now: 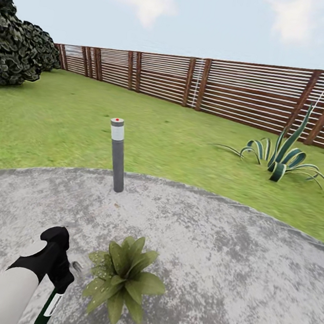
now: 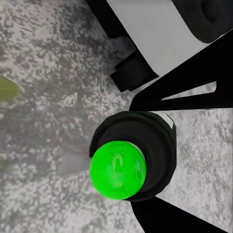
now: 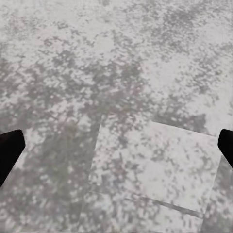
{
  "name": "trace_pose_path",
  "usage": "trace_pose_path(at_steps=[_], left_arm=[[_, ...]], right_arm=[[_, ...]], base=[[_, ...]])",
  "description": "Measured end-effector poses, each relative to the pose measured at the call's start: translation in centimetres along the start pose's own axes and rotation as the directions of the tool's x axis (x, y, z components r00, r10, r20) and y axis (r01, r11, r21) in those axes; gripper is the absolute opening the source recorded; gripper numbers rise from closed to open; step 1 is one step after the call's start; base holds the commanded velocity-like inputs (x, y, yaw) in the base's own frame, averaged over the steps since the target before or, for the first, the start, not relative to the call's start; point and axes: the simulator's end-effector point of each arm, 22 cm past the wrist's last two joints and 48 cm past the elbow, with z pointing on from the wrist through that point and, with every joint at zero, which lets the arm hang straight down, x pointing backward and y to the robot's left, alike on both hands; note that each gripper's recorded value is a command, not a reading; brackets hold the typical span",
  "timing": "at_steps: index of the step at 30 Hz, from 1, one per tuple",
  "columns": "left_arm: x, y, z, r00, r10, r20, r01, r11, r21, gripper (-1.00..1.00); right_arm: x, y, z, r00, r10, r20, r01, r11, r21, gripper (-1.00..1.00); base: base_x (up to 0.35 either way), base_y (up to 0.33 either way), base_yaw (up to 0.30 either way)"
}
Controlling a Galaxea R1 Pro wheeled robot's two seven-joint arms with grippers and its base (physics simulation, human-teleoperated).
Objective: Pick up the pesticide atomizer in the garden and spray insectifuge to fully cover both potted plants in the garden.
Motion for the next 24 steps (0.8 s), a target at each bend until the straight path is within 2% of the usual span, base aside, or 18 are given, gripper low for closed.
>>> trace_pose_path(at_steps=[5,9,13,19,24], left_arm=[[0.11,-0.69,0.42,1.0,0.004,-0.005,-0.004,1.0,0.013,-1.0],[0.27,-0.57,0.43,1.0,0.002,-0.007,-0.002,1.0,0.012,-1.0],[0.16,-0.62,0.39,1.0,0.002,-0.006,-0.002,1.0,0.013,-1.0],[0.09,-0.62,0.39,1.0,0.003,-0.005,-0.003,1.0,0.013,-1.0],[0.07,-0.48,0.26,1.0,0.002,-0.004,-0.002,1.0,0.01,-1.0]], right_arm=[[-0.16,0.01,-0.01,1.0,0.001,0.004,-0.001,1.0,0.0,1.0],[-0.18,0.0,-0.02,1.0,0.0,0.004,0.0,1.0,0.0,1.0],[-0.18,0.0,-0.01,1.0,0.0,0.004,0.0,1.0,0.0,1.0],[-0.16,0.0,0.01,1.0,0.0,0.003,0.0,1.0,0.0,1.0],[-0.17,-0.01,-0.01,1.0,0.0,0.004,0.0,1.0,0.001,1.0]], base=[[0.026,-0.024,0.168],[0.144,-0.207,0.023],[0.076,-0.231,0.205],[-0.192,-0.207,0.274],[-0.025,-0.219,0.162]])
